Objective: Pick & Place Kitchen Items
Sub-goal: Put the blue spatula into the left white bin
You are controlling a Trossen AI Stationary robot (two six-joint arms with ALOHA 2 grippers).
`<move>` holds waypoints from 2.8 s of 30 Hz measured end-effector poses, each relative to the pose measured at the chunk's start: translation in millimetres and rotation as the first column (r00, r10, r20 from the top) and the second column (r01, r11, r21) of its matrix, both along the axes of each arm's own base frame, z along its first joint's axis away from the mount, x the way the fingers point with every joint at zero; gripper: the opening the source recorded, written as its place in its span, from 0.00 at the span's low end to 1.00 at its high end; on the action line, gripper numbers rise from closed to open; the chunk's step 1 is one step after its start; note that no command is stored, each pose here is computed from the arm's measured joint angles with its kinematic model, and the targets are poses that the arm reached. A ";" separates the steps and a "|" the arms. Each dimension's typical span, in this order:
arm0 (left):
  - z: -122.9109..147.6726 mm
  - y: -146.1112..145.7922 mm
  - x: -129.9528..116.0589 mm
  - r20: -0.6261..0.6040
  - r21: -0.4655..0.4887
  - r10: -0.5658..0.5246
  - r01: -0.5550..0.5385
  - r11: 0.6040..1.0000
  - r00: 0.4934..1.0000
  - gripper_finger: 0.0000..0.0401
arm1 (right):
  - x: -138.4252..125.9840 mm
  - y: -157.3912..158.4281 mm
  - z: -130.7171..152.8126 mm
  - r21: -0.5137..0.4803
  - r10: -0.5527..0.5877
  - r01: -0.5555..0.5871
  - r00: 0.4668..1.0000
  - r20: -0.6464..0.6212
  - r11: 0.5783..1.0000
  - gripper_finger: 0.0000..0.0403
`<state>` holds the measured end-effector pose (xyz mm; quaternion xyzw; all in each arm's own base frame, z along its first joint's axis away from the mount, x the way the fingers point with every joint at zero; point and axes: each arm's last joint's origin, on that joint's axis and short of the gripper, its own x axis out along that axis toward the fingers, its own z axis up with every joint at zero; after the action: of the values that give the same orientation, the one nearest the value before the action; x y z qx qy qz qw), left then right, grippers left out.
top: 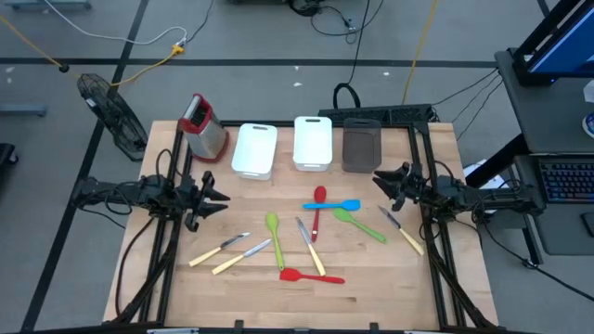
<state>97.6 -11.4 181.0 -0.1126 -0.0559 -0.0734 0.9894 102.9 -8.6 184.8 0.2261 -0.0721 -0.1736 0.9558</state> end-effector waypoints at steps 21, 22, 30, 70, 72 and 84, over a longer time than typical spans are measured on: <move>1.2 8.2 -0.1 0.007 -0.021 0.267 -0.267 0.963 0.964 0.30 | 0.5 0.4 -0.6 0.055 0.014 -0.015 1.000 0.015 0.998 0.35; 1.3 8.2 -0.1 0.007 -0.028 0.267 -0.266 0.963 0.964 0.30 | 0.8 0.4 -1.0 0.055 0.015 -0.016 1.000 0.011 0.998 0.35; 12.7 8.8 -2.5 0.105 -0.197 0.260 -0.236 0.951 0.960 0.30 | 12.6 5.0 3.5 0.032 0.150 -0.152 0.988 0.044 0.988 0.35; -5.0 11.1 0.0 -0.076 -0.160 0.343 -0.351 0.923 0.936 0.30 | 169.8 15.3 25.9 -0.188 0.211 -0.667 0.469 -0.858 0.721 0.66; -5.0 11.1 0.0 -0.076 -0.160 0.343 -0.351 0.923 0.936 0.30 | 175.3 11.5 18.8 -0.169 0.203 -0.661 0.448 -0.871 0.731 0.70; -6.3 11.1 0.1 -0.086 -0.140 0.347 -0.356 0.924 0.934 0.30 | 183.9 -1.9 -18.5 -0.040 0.200 -0.617 0.315 -0.928 0.786 0.75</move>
<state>97.7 -0.3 174.7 -0.1785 -0.0511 0.1131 0.9761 286.8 -10.6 166.3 -0.0842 0.4687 0.0076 0.8793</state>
